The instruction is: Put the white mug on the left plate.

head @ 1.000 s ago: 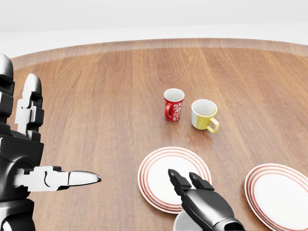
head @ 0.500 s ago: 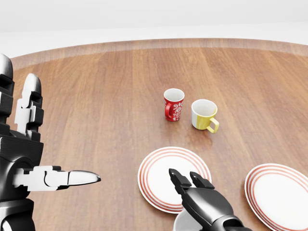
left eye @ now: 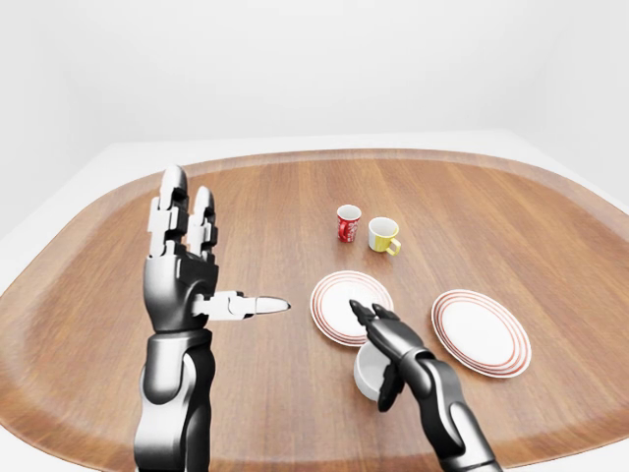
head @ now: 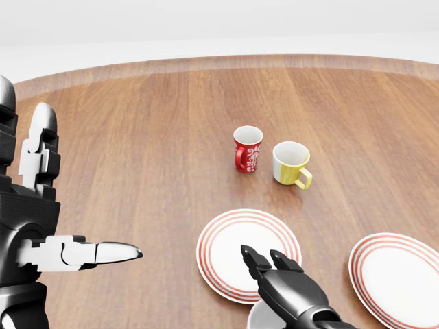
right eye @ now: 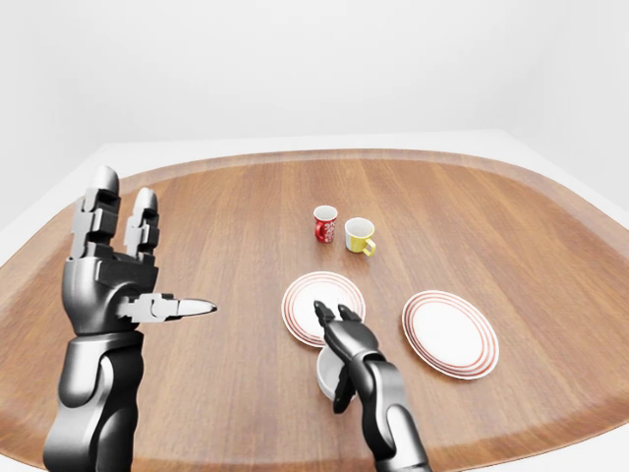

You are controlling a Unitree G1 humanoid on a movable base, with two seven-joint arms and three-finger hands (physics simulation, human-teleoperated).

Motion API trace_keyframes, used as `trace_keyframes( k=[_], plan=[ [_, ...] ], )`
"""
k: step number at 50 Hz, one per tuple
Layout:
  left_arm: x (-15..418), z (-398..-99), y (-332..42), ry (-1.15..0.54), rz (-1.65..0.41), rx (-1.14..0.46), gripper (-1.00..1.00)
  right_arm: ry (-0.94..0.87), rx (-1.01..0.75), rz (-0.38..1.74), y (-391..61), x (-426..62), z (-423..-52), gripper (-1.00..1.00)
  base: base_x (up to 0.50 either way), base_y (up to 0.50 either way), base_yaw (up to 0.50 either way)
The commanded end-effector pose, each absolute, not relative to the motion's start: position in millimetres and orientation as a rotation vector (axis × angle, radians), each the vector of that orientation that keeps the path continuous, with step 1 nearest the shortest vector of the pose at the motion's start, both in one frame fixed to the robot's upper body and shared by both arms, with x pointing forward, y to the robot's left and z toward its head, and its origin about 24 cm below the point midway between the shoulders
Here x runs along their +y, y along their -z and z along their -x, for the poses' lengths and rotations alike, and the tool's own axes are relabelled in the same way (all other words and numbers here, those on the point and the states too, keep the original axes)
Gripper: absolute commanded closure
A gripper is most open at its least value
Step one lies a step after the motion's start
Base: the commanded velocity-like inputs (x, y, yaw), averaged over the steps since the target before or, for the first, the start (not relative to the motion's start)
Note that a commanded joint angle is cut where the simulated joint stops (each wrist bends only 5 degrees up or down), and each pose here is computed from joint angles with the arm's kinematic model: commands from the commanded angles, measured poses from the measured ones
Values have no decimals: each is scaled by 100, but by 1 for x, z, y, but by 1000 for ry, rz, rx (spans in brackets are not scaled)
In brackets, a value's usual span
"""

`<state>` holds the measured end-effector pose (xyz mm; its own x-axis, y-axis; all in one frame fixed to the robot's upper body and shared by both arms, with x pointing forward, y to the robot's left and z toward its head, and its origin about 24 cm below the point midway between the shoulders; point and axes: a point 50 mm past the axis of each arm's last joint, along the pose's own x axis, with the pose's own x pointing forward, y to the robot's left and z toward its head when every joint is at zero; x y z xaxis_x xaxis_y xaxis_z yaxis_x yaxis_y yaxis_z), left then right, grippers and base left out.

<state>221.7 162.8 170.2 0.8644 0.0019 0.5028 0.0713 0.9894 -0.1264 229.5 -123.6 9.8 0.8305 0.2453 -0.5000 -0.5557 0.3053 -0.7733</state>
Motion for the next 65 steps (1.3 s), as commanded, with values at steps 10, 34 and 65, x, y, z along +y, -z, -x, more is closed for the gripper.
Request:
trace_keyframes(
  k=[10, 34, 65],
  plan=[
    [163, -222, -170, 35, 143, -525, -100, -577, 374, 1149, 15, -120, -230, -100, 0, 0, 0],
    [163, -223, -167, 35, 142, -513, -100, -607, 352, 1066, 6, -116, -225, 100, 0, 0, 0],
    [162, -223, -166, 36, 139, -506, -100, -720, 118, 893, -55, -93, -231, 100, 0, 0, 0]
  ],
)
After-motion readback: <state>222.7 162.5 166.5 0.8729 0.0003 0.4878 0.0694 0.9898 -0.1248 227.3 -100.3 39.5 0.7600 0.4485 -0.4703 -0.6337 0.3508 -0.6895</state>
